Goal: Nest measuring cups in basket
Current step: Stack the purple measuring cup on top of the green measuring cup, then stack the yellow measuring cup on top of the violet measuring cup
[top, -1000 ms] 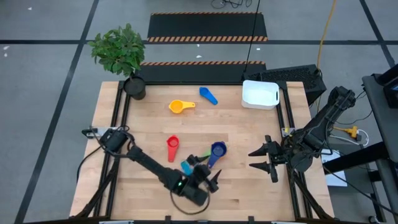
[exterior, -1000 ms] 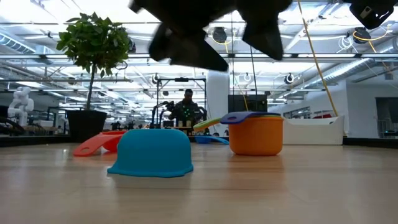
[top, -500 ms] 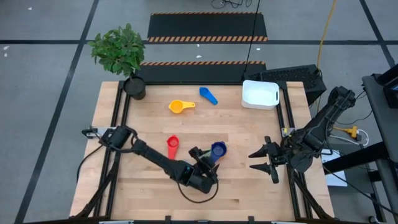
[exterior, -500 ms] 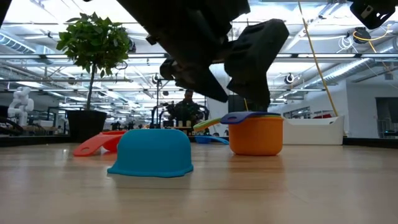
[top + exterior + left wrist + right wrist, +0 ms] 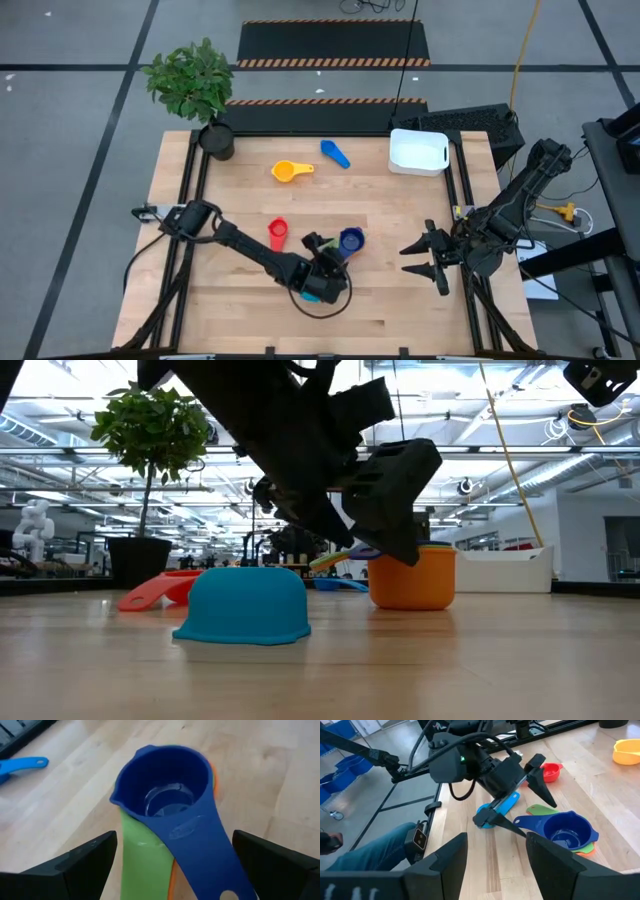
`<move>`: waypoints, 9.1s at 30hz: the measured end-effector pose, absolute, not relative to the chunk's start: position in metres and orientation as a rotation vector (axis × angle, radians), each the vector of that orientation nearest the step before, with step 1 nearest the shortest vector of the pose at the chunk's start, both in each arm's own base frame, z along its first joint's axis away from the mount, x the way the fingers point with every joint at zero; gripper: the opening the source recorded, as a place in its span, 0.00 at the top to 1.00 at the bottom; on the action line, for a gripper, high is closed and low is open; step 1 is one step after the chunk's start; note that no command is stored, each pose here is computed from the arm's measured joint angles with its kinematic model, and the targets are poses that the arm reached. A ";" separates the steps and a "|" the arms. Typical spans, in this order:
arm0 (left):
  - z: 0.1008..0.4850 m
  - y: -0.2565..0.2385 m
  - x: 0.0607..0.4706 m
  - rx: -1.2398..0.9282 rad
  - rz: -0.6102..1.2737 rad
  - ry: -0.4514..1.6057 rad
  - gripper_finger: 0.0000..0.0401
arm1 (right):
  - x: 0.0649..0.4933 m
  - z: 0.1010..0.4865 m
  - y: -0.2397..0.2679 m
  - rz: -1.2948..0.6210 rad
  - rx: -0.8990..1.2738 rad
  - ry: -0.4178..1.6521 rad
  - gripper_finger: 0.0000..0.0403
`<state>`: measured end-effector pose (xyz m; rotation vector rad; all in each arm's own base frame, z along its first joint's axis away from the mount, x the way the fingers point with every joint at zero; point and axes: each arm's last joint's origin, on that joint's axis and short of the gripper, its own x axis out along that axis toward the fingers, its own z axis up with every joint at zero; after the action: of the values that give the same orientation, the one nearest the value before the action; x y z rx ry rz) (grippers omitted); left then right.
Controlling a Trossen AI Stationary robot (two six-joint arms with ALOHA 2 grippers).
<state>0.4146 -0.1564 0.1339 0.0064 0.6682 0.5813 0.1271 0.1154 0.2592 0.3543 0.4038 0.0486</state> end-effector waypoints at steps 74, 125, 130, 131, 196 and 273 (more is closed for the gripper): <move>0.258 -0.116 0.331 -0.126 0.667 0.905 0.35 | 0.129 0.256 0.118 0.047 0.325 0.420 0.51; 0.178 0.121 0.334 -0.113 0.742 1.190 0.19 | 0.159 0.253 0.079 -0.103 -0.284 0.437 0.51; 0.166 0.136 0.329 -0.186 0.691 1.243 0.25 | 0.164 0.253 0.070 -0.152 -0.304 0.449 0.51; 0.165 0.138 0.326 -0.194 0.697 1.263 0.27 | 0.164 0.253 0.068 -0.159 -0.308 0.450 0.51; 0.253 -0.168 0.358 1.777 0.109 0.621 0.98 | 0.202 0.275 0.118 0.072 0.371 0.028 0.51; 0.258 -0.173 0.388 1.218 -1.086 -0.323 0.96 | 0.281 0.260 0.168 0.613 -0.494 -0.126 0.76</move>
<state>0.3884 -0.1729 0.2583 1.2177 -0.3229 -1.0865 0.2806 0.1684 0.2597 -0.4943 -0.1260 0.6129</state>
